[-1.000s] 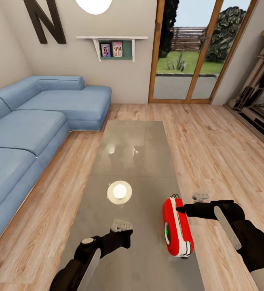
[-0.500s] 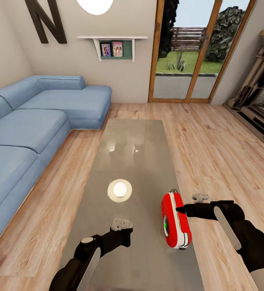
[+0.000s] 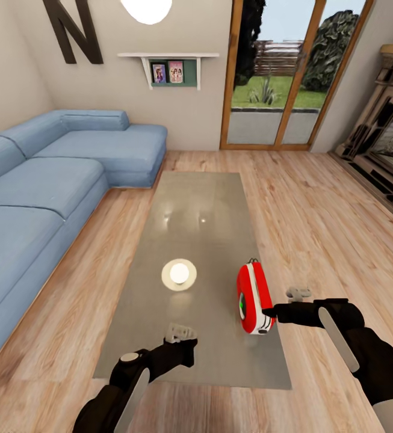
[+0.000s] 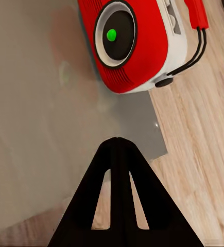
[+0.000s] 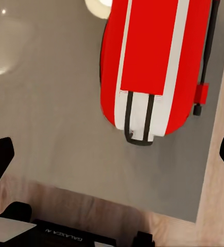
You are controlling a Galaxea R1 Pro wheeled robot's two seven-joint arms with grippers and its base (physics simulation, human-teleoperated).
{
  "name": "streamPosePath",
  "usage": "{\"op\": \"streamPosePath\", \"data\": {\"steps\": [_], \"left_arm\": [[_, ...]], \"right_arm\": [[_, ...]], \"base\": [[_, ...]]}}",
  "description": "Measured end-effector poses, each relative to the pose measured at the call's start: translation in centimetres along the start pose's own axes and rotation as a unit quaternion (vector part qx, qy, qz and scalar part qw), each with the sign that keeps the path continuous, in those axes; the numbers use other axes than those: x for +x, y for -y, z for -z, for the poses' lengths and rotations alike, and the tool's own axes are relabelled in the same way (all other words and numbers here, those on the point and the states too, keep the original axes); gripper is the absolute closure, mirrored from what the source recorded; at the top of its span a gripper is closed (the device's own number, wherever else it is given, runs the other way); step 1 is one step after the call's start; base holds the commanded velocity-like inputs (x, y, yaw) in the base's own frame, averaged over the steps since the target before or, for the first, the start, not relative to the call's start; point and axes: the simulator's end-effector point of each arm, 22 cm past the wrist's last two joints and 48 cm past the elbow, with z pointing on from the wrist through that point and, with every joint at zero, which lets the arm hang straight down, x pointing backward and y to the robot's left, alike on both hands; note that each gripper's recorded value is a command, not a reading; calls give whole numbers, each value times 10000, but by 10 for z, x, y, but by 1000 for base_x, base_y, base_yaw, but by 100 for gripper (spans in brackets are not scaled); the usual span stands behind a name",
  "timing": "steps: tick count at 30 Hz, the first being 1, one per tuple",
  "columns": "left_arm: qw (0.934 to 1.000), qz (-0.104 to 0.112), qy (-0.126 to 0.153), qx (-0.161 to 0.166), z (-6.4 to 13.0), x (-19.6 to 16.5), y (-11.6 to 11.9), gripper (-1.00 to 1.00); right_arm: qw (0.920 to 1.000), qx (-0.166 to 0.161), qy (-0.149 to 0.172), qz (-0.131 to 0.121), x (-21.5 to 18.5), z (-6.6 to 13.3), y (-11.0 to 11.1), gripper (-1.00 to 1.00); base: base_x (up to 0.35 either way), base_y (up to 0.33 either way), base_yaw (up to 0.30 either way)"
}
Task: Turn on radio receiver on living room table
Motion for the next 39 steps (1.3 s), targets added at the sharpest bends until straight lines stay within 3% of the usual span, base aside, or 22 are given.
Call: {"op": "streamPosePath", "data": {"steps": [6,10,16,21,28,33,36,39], "left_arm": [[10000,-2,4,-4,0,-1,0,100],[10000,-20,23,-6,2,-2,-1,100],[9996,50,-249,-146,2,21,-20,100],[9973,-237,-401,-568,34,26,-81,100],[9958,-277,-605,-633,48,40,-105,100],[9890,90,-1242,-802,57,105,-139,100],[9797,435,-1737,-906,65,162,-153,100],[9709,656,-2041,-1067,76,218,-168,100]], "right_arm": [[10000,28,-40,-42,4,-2,4,-100],[9994,188,-236,-141,19,-7,25,-100],[9968,660,-382,-254,44,-10,86,-100],[9918,1156,-472,-265,74,-13,144,-100],[9840,1589,-686,-420,119,-9,202,-100],[9737,1994,-961,-547,203,-11,249,-100],[9684,2121,-1187,-556,250,-9,259,-100],[9663,2108,-1358,-585,287,-14,252,-100]], "base": [[-23,0,0],[-2,0,0],[0,0,0],[0,0,0],[0,0,0],[0,0,0],[0,0,0],[0,0,0]]}}
